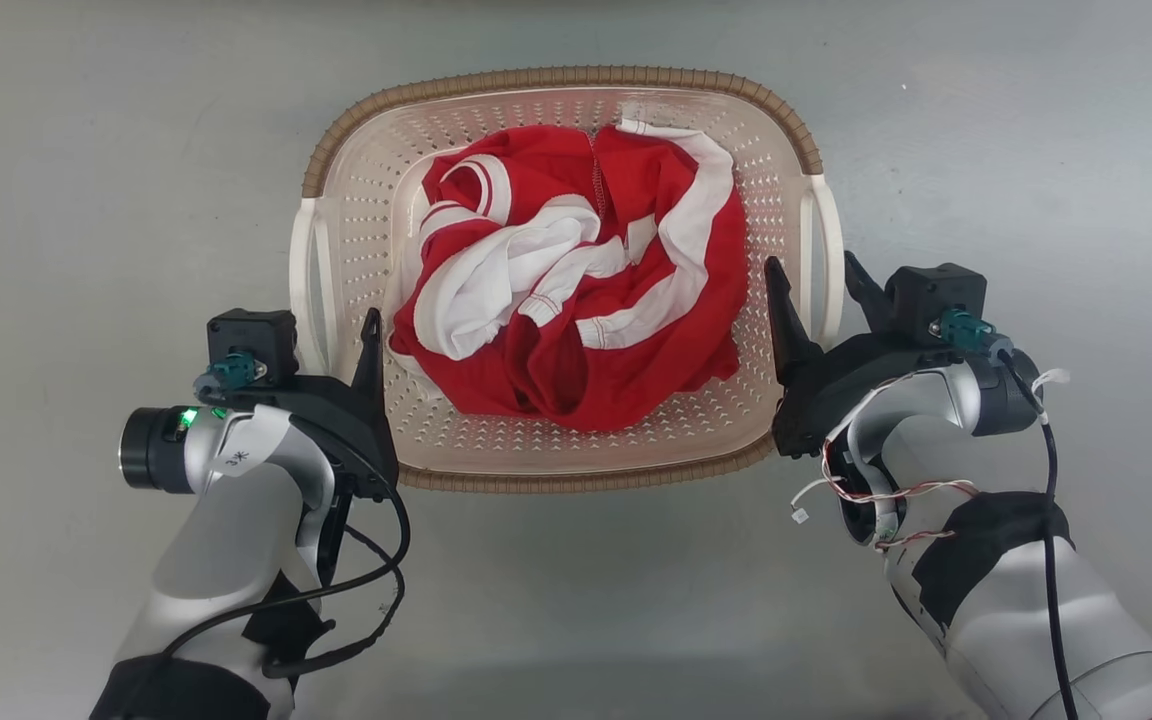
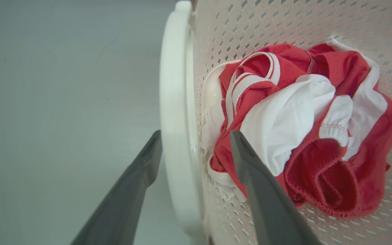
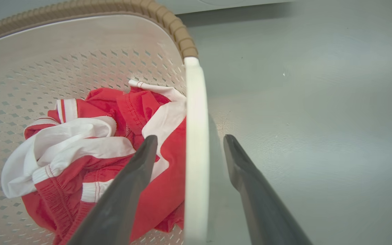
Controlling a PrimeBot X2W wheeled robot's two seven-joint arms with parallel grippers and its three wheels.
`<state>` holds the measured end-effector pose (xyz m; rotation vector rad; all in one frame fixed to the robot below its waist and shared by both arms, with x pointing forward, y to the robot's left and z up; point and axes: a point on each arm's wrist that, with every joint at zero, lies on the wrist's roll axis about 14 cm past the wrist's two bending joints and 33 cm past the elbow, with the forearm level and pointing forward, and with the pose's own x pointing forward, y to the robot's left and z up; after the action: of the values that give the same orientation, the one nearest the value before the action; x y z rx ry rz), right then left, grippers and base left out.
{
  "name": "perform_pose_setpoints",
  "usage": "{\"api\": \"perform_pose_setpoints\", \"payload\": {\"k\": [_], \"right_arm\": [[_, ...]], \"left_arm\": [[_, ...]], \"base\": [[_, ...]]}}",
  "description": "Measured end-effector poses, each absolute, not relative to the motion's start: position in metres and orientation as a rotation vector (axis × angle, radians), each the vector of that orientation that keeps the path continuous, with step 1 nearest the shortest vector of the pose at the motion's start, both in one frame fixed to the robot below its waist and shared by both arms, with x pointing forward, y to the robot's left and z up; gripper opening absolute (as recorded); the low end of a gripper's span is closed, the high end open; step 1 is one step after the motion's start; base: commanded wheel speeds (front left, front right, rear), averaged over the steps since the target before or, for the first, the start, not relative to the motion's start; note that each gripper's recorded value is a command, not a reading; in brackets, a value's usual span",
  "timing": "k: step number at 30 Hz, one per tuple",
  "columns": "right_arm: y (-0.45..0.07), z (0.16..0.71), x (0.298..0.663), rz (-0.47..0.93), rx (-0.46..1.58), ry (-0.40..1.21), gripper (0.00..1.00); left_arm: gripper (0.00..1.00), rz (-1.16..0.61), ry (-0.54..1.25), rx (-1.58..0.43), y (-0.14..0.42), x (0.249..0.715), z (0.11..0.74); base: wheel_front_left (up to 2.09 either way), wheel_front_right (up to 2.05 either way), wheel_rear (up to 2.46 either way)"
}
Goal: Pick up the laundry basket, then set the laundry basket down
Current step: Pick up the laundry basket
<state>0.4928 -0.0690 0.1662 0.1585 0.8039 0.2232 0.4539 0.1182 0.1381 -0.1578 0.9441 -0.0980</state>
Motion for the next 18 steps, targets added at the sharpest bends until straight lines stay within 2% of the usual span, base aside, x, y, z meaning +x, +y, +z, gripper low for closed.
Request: {"api": "perform_pose_setpoints", "payload": {"k": [13,16,18], "right_arm": [[-0.0631,0.1614,0.4936,0.236,0.159,0.833,0.98],[-0.0623,0.1591,0.4913,0.241,0.152,0.846,0.81],[-0.0610,0.1588,0.4916,0.244,0.155,0.847,0.74]], "left_arm": [[1.00,-0.117,0.970,-0.158,0.1125,0.4483,0.1315],[1.00,-0.121,0.974,-0.163,0.1109,0.4478,0.1305],[1.00,-0.126,0.975,-0.161,0.1097,0.4478,0.1300]], "base": [[0.00,0.00,0.00],[0.00,0.00,0.00],[0.00,0.00,0.00]]}}
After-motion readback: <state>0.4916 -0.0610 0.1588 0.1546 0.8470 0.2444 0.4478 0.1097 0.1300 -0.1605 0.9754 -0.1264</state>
